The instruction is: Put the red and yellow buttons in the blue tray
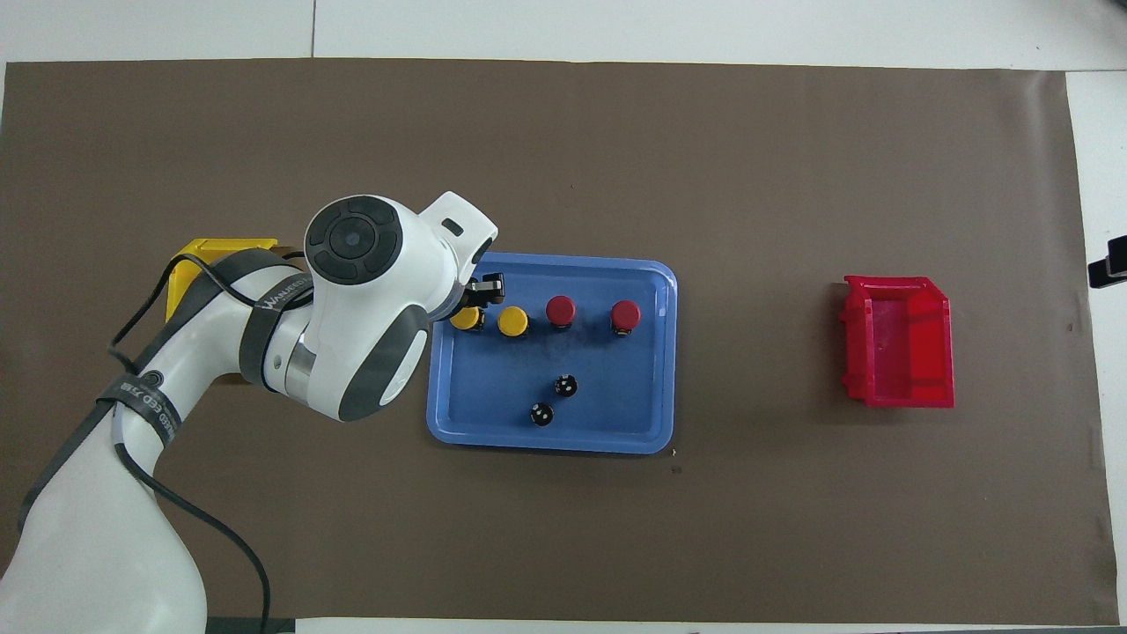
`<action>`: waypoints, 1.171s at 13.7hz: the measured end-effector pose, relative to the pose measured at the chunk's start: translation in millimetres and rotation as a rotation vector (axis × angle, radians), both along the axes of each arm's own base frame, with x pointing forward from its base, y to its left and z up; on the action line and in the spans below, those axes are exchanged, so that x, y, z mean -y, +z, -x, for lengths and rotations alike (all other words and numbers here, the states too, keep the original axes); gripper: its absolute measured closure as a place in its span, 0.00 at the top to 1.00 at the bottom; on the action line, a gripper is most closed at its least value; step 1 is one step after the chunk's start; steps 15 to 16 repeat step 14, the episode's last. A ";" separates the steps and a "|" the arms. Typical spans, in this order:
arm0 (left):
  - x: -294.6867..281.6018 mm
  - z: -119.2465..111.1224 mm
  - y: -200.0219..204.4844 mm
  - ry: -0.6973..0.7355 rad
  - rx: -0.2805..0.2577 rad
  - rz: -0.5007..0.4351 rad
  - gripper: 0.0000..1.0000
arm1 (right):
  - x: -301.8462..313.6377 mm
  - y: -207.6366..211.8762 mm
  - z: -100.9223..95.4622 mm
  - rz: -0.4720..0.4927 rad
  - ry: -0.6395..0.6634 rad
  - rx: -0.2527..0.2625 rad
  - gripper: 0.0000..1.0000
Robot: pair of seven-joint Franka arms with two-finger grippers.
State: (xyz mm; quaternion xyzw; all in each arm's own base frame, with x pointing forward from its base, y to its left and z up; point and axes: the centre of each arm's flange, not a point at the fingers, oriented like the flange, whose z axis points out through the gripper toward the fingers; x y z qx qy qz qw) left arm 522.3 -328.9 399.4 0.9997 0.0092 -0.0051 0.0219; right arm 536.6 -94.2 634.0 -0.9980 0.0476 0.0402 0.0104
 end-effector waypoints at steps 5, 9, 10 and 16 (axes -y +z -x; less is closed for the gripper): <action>-82.8 -29.9 109.9 -0.031 -0.058 -0.070 1.00 | -3.5 -13.5 -2.6 -0.001 0.006 -0.005 1.00; -195.8 -39.7 178.5 -0.077 -0.023 -0.047 1.00 | -7.8 -13.1 -2.9 0.003 0.015 -0.005 1.00; -216.5 -37.3 190.3 -0.078 -0.012 -0.043 1.00 | -7.9 -13.0 -2.9 0.009 0.016 -0.006 1.00; -278.4 -29.1 215.1 -0.086 0.003 -0.037 1.00 | -4.9 -11.2 -1.4 0.035 0.016 -0.007 1.00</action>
